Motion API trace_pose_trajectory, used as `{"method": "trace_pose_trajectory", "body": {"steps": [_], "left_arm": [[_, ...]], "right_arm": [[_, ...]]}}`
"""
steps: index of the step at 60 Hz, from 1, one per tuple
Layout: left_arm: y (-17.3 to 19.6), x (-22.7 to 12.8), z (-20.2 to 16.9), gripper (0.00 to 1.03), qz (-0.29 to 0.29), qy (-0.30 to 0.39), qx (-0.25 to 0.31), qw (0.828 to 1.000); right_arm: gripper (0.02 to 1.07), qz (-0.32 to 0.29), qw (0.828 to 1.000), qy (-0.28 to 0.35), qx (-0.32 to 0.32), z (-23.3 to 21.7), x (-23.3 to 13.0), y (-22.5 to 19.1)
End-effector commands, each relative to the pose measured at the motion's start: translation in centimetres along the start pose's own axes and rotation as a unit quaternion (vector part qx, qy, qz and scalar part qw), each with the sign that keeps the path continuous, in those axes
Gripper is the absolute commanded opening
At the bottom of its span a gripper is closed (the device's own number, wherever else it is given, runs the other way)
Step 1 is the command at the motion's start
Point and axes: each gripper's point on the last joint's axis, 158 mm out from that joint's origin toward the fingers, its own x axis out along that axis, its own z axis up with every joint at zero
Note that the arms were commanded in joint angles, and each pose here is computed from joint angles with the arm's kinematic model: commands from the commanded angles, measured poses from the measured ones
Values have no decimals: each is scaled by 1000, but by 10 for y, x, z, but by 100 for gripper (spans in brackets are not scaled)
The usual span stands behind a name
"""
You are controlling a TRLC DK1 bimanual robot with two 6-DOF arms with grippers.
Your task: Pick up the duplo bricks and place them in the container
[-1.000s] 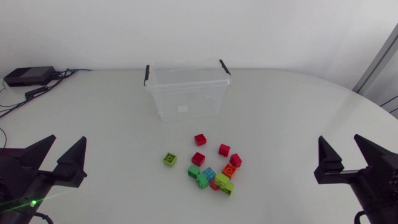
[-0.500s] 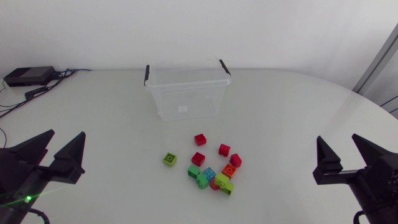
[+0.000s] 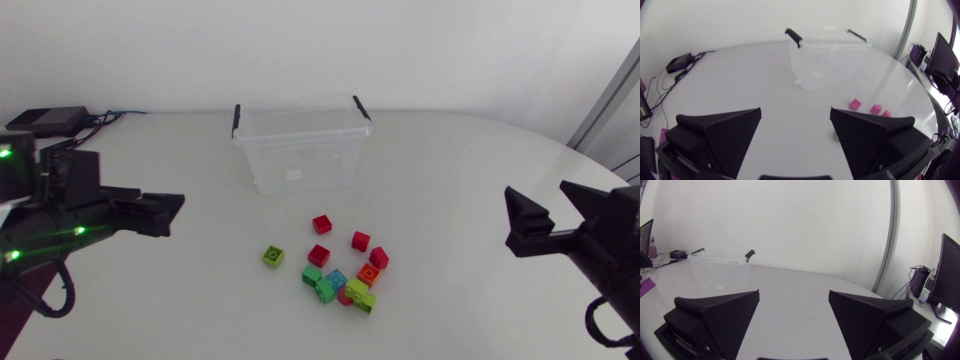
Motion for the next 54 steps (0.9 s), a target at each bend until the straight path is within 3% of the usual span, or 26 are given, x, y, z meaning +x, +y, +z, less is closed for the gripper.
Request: {"method": "trace_pose_trajectory", "body": {"steps": [1, 12, 23, 37, 54], "left_arm": [[-12, 21, -10, 97, -14, 72, 20, 997], [-49, 53, -47, 97, -63, 176, 111, 976], [-96, 84, -94, 96, -107, 298, 170, 933], [-122, 110, -102, 95, -111, 346, 171, 916], [-126, 130, -127, 85, -92, 394, 160, 900]], "right_arm": [[102, 17, 1000, 22, 14, 4, 8, 8], [102, 55, 996, 63, 11, -5, 16, 32], [102, 94, 986, 134, 16, -23, 24, 49], [102, 145, 960, 240, 20, -50, 16, 69], [102, 190, 941, 278, -27, -57, 14, 92]]}}
